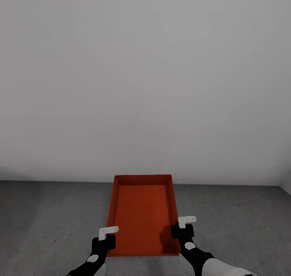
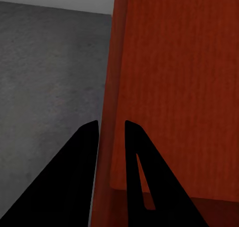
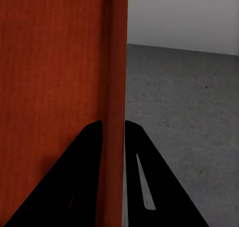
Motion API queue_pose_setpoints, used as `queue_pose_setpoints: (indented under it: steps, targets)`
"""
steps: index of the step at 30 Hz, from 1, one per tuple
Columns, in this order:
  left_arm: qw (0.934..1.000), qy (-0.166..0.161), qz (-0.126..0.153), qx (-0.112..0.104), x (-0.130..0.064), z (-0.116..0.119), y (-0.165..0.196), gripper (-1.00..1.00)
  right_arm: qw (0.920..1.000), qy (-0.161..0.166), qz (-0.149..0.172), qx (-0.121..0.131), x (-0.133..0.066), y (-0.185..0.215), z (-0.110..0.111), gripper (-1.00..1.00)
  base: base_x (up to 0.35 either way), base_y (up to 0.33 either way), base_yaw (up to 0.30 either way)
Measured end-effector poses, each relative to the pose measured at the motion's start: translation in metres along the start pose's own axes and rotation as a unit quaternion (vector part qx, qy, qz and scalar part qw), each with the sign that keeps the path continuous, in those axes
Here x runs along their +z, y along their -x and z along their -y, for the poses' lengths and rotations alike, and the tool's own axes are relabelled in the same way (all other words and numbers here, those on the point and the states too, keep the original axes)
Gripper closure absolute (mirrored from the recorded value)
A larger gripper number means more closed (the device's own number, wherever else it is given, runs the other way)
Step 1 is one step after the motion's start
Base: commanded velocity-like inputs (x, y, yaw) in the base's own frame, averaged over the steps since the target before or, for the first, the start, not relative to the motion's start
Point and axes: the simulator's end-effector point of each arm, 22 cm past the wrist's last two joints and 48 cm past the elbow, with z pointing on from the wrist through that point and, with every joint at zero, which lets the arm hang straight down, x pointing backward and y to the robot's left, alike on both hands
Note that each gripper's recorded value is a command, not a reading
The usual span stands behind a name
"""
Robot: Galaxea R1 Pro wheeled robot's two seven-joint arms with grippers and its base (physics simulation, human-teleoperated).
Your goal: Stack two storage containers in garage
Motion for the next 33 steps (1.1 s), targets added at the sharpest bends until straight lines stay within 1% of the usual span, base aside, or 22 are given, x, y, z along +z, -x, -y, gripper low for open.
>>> queue_pose_setpoints:
  steps: [33]
  targets:
    - [0.9997,0.002,-0.026,0.001,0.006,-0.003,-0.028,1.00,0.9996,0.003,-0.026,-0.001,0.006,-0.029,-0.003,1.00,0.000,0.000,0.000]
